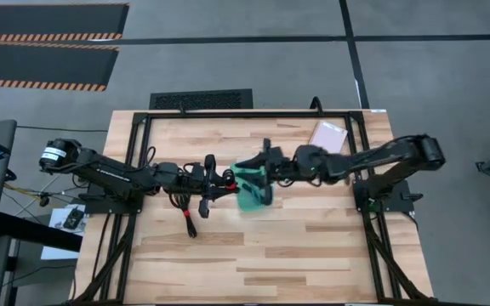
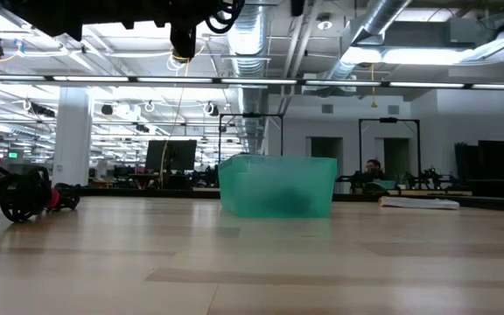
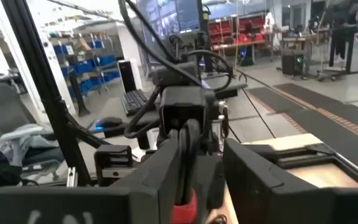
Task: Pick and place USB-C Cables
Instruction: Put the right black charger cable into the green bin
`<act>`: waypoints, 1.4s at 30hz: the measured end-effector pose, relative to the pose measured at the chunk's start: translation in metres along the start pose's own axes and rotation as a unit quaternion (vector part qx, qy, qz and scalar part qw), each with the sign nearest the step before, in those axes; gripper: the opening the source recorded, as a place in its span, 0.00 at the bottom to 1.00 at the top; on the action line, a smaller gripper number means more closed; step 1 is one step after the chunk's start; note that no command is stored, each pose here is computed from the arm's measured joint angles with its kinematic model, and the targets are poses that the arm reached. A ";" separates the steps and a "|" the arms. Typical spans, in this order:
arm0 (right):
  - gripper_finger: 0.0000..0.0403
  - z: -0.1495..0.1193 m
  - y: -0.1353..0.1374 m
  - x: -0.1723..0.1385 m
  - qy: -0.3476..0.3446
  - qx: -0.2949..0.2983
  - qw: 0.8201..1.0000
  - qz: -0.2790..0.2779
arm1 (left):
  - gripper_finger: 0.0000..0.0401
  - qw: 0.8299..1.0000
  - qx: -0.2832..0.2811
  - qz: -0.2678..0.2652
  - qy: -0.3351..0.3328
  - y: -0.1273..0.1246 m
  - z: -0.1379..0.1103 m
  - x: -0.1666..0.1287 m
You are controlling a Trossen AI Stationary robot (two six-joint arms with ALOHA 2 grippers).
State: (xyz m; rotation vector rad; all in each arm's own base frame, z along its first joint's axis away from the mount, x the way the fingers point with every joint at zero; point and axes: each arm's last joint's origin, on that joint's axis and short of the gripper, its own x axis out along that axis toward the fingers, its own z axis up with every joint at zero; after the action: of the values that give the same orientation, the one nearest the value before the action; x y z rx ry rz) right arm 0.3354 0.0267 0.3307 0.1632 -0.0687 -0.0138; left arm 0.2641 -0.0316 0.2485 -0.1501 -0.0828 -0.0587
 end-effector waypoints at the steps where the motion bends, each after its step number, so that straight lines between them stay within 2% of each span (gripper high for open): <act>1: 0.38 0.006 0.000 -0.007 0.009 -0.001 1.000 -0.002 | 0.09 1.000 -0.001 0.000 0.000 0.000 0.000 0.000; 3: 0.40 0.014 0.001 -0.019 0.032 0.001 0.999 -0.006 | 0.09 1.000 -0.006 0.001 0.001 0.000 0.000 0.000; 5: 0.40 0.018 0.001 -0.032 0.063 0.012 0.997 -0.033 | 0.09 1.000 -0.014 0.007 0.004 0.000 -0.001 0.000; 8: 0.39 0.013 -0.002 -0.051 0.129 0.023 0.983 -0.130 | 0.09 1.000 -0.018 0.011 0.005 0.001 -0.001 0.000; 11: 0.36 -0.007 -0.008 -0.064 0.214 0.036 0.947 -0.237 | 0.09 1.000 -0.019 0.020 0.004 0.001 -0.001 0.000; 15: 0.33 -0.046 -0.012 -0.066 0.317 0.069 0.890 -0.319 | 0.10 0.999 -0.019 0.026 0.002 0.001 -0.001 0.000; 18: 0.32 -0.082 -0.010 -0.057 0.381 0.064 0.853 -0.351 | 0.09 0.999 -0.022 0.026 0.004 0.001 -0.001 0.000; 23: 0.32 -0.137 -0.007 -0.039 0.434 0.052 0.815 -0.382 | 0.10 0.998 -0.032 0.037 0.026 0.002 -0.006 0.000; 25: 0.32 -0.154 -0.006 -0.035 0.444 0.052 0.804 -0.391 | 0.10 0.998 -0.036 0.039 0.033 0.003 -0.007 0.000; 28: 0.31 -0.167 -0.002 -0.031 0.441 0.061 0.805 -0.393 | 0.10 0.998 -0.035 0.040 0.039 0.003 -0.009 0.000; 33: 0.31 -0.173 0.007 -0.021 0.415 0.089 0.828 -0.367 | 0.10 0.998 -0.035 0.042 0.041 0.003 -0.009 0.000; 37: 0.31 -0.171 0.015 -0.016 0.400 0.094 0.846 -0.340 | 0.10 0.998 -0.035 0.043 0.040 0.003 -0.009 0.000; 40: 0.31 -0.167 0.017 -0.019 0.404 0.090 0.845 -0.338 | 0.10 0.998 -0.035 0.044 0.042 0.003 -0.009 0.000; 42: 0.31 -0.159 0.018 -0.020 0.391 0.093 0.852 -0.336 | 0.10 0.997 -0.035 0.049 0.049 0.003 -0.011 -0.001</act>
State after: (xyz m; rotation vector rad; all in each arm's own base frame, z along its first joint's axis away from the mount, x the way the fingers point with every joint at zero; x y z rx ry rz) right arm 0.3265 0.0707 0.1759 0.3720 0.8152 -0.6422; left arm 0.2646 -0.0298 0.2374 -0.2200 0.0241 0.0281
